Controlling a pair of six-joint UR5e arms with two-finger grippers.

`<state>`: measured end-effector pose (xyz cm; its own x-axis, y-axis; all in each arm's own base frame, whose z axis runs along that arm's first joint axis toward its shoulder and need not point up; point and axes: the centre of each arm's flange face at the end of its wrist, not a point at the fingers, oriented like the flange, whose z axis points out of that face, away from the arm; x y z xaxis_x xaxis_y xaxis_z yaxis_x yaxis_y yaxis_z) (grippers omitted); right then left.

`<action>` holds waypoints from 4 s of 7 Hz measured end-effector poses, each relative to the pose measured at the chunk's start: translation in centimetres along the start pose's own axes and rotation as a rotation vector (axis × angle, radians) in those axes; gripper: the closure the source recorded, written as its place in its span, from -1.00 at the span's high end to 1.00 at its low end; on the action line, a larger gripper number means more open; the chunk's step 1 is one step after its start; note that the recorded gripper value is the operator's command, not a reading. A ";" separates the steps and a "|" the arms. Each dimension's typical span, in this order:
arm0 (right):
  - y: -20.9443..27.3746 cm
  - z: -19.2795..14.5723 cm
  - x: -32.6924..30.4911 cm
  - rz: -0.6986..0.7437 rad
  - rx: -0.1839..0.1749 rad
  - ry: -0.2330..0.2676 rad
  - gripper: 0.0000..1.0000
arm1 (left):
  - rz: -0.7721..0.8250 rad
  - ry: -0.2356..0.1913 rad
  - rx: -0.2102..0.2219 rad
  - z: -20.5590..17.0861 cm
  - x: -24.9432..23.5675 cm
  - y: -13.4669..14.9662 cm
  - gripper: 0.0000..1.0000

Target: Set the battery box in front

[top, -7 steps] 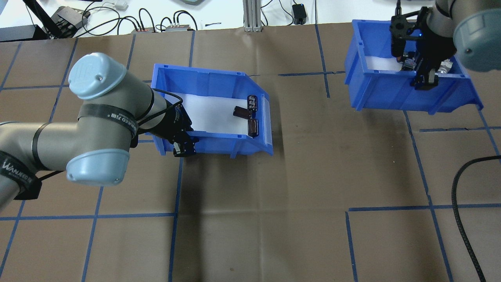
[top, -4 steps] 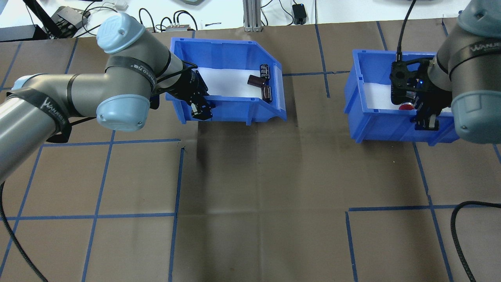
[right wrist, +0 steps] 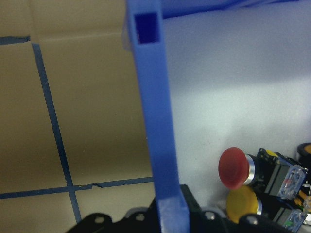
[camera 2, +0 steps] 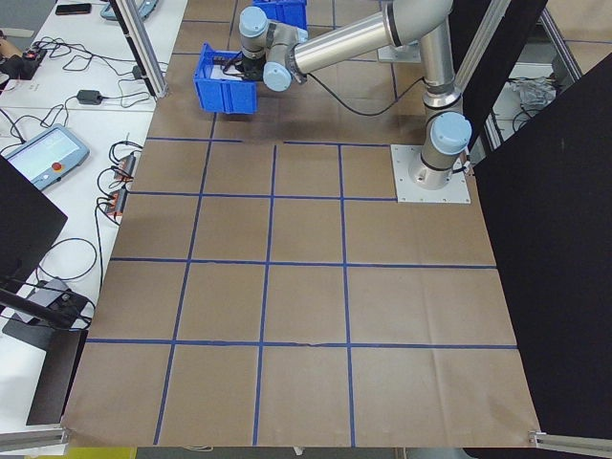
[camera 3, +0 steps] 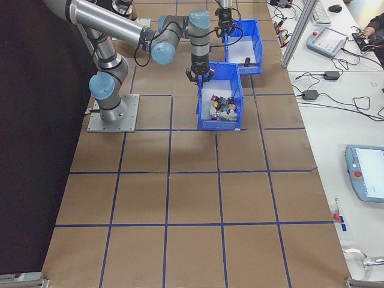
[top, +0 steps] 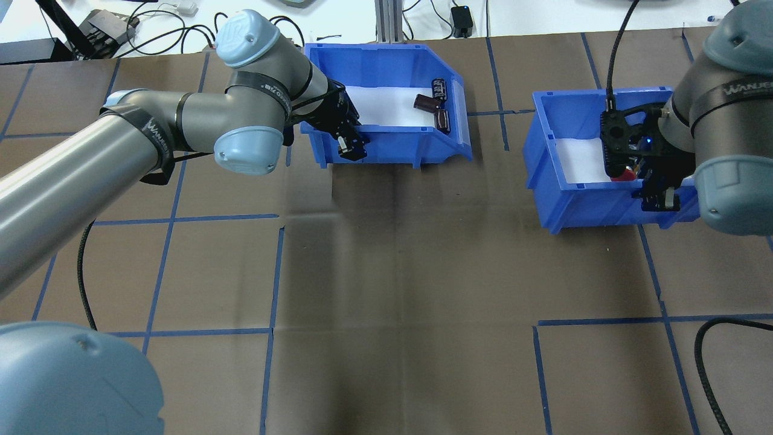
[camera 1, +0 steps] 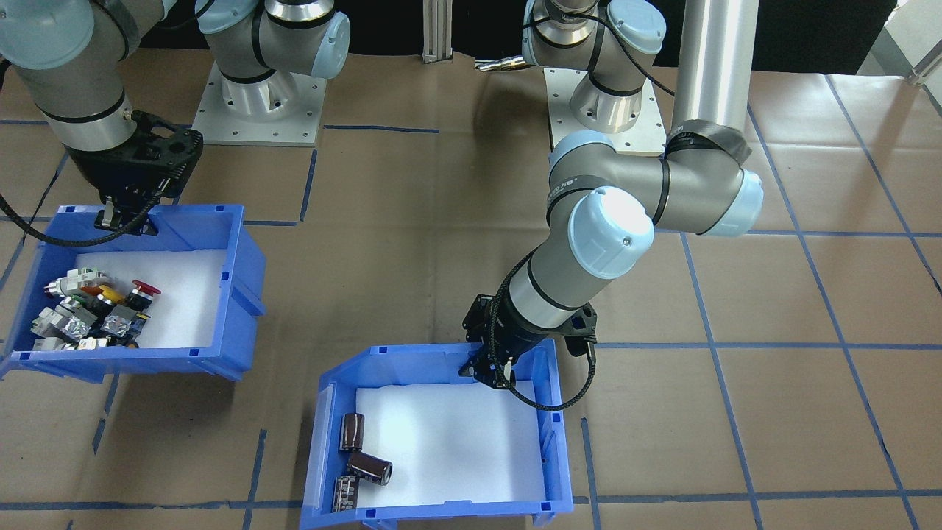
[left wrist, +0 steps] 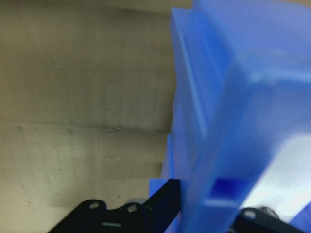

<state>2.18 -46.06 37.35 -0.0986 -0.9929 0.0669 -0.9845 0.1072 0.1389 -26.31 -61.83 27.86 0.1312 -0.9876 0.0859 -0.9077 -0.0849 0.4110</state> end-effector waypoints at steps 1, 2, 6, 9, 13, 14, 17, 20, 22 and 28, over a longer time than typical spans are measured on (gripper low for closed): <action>0.2 0.2 0.0 0.004 0.000 -0.001 -1.00 | 0.006 -0.006 -0.023 0.8 0.1 0.5 -0.01; 0.6 0.5 -0.1 0.008 0.000 -0.003 -1.00 | 0.019 -0.016 -0.046 1.3 0.0 0.7 0.81; 1.5 1.1 -0.2 0.007 -0.003 -0.006 -1.00 | 0.078 -0.020 -0.075 -0.1 -0.8 1.3 0.93; 1.3 1.2 -1.1 0.011 -0.005 -0.011 -1.00 | 0.155 -0.026 -0.015 -8.0 -1.4 0.3 0.93; -3.6 2.1 -8.2 0.013 0.012 -0.018 -1.00 | 0.642 -0.185 0.221 -19.8 -6.2 -3.8 0.99; -6.6 1.9 -9.6 0.012 0.013 -0.012 -1.00 | 0.821 -0.254 0.267 -21.9 -7.9 -4.2 0.99; -13.7 1.1 -13.5 0.014 0.019 -0.002 -1.00 | 1.388 -0.420 0.291 -26.3 -12.9 -4.6 0.99; -18.8 0.9 -17.5 0.025 0.025 0.003 -1.00 | 1.696 -0.451 0.270 -27.0 -13.9 -4.6 0.99; -21.9 0.8 -19.5 0.019 0.037 0.021 -1.00 | 1.718 -0.424 0.289 -27.4 -15.4 -4.5 0.99; -29.2 2.7 -22.2 -0.025 0.069 0.106 -0.88 | 1.789 -0.372 0.338 -27.2 -17.0 -5.0 1.00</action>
<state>32.69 -27.30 29.17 -0.0612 -0.9837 0.1692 -0.9945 0.0745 0.0736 -13.13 -41.01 49.01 -0.9934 0.1082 -0.0387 0.1119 0.9873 -0.1128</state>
